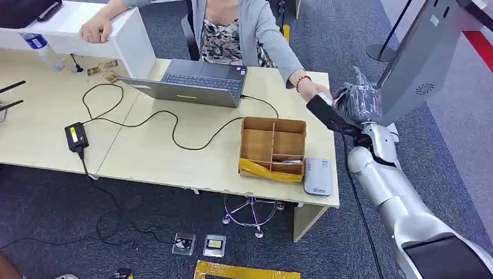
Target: Pass the card to the sensor for recognition and then transmit it.
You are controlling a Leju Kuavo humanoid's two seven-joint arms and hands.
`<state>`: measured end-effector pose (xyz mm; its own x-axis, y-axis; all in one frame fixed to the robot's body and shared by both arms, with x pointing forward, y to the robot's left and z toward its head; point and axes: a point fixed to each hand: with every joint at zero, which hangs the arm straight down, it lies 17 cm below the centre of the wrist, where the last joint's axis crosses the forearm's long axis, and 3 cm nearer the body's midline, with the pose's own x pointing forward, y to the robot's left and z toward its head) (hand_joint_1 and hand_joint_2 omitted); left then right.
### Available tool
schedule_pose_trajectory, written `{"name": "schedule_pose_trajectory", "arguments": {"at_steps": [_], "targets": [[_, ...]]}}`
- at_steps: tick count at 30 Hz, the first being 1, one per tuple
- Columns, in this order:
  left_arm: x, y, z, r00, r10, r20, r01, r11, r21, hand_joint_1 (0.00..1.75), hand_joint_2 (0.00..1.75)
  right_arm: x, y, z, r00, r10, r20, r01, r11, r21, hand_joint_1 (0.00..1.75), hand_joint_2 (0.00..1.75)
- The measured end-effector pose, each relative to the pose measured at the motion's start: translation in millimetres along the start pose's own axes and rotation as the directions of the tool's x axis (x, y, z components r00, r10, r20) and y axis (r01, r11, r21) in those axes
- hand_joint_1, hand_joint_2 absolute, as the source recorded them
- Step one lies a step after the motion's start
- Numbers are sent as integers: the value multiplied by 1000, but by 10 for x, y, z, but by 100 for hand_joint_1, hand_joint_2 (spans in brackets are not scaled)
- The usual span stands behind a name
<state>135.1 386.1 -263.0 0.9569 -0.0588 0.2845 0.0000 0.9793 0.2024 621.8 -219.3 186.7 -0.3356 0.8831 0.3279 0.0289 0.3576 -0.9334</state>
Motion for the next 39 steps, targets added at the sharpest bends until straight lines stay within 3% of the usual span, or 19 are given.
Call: {"name": "schedule_pose_trajectory", "arguments": {"at_steps": [1,2,22,29,34,35,39], "targets": [[4,0,0,1000,0,3,0,1000,0,0,0,-2,-3,0,1000,0,-1,0,1000,-1,49,175],[8,-4,1,1000,0,5,0,1000,-2,0,0,-3,-2,0,1000,2,-1,-2,1000,0,0,0],[-4,-36,6,1000,-10,3,10,1000,-16,0,0,-76,118,57,1000,1,-31,0,999,32,0,0],[-14,-69,8,1000,2,-4,-3,1000,-16,0,0,-170,277,250,994,-88,-68,91,995,37,0,0],[-42,-57,6,1000,10,-21,-10,1000,-10,0,0,-189,284,337,996,-68,-60,70,997,28,0,0],[-45,-51,5,1000,11,-23,-11,1000,-7,0,0,-177,295,352,996,-69,-53,71,997,31,0,175],[-43,-42,3,999,23,-25,-23,1000,-2,0,0,-67,326,383,995,-90,-30,91,995,37,0,175]]}}
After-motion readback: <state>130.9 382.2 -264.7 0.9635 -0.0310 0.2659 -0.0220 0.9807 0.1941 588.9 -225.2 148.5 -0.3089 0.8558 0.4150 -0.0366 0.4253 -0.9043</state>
